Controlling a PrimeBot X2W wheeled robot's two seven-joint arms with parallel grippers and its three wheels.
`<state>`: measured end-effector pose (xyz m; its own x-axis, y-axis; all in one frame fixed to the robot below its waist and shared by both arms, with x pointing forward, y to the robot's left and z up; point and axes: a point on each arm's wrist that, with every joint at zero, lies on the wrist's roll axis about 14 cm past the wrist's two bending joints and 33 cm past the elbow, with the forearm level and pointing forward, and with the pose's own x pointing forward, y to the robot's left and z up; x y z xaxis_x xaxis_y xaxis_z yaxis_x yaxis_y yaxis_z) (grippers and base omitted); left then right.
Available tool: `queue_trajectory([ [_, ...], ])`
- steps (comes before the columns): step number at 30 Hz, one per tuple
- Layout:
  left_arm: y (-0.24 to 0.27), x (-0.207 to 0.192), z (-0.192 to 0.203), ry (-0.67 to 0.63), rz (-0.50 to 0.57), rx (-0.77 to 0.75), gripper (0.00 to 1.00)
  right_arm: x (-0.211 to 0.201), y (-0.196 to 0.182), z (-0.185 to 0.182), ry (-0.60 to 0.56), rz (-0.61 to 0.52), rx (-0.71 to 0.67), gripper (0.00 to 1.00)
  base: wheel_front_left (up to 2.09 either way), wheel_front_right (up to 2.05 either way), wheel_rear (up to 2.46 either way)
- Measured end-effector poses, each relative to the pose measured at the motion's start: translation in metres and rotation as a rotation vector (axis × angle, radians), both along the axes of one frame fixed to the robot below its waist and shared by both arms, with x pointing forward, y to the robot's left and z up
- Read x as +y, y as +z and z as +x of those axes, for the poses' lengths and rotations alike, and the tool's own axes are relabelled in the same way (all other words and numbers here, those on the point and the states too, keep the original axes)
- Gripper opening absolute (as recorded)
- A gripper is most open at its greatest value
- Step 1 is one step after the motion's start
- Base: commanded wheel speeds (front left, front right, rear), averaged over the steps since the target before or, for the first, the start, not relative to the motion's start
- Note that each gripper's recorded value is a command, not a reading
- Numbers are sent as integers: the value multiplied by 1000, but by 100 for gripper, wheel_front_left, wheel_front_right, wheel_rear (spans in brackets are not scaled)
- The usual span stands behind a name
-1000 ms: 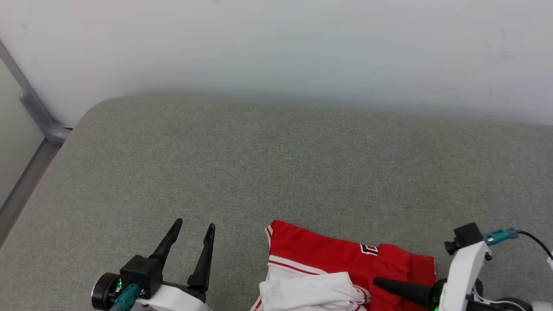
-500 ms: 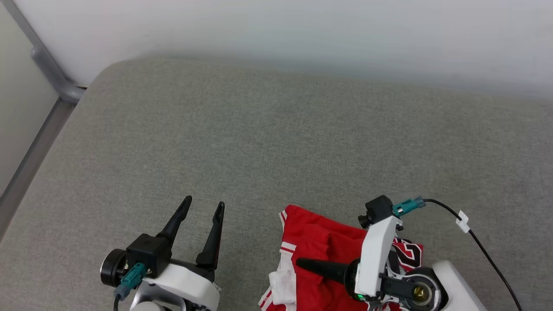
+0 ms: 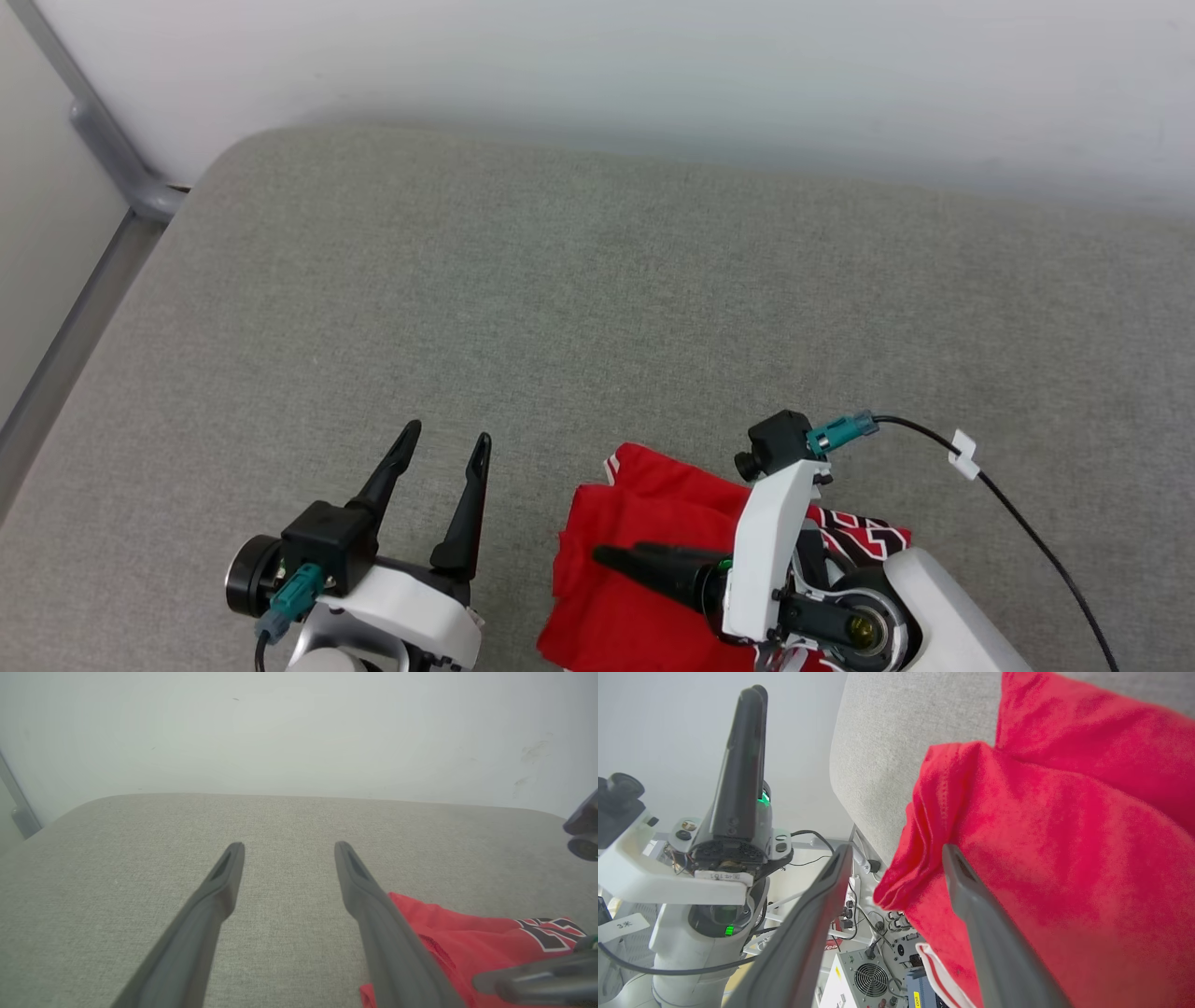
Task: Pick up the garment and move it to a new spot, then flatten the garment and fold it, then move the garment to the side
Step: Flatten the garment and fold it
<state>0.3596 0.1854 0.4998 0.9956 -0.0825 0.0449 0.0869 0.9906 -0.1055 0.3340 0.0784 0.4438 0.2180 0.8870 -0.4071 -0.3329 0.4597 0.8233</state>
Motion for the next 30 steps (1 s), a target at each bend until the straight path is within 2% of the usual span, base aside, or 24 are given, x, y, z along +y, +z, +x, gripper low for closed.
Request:
queue_trajectory([
  [4,3,-3,-4,-8,1,-12,100,-10,19,13,-37,-43,-184,100,0,0,0],
  [8,7,-7,-7,-16,0,-26,100,-36,33,32,-129,-112,-374,100,0,0,0],
  [18,12,-15,-11,-29,0,-44,100,-164,41,63,-498,-354,-620,100,0,0,0],
  [24,13,-21,-10,-42,2,-51,100,-235,70,59,-721,-466,-816,100,0,0,0],
  [30,17,-21,-11,-32,7,-62,100,-259,98,40,-847,-491,-981,100,0,0,0],
])
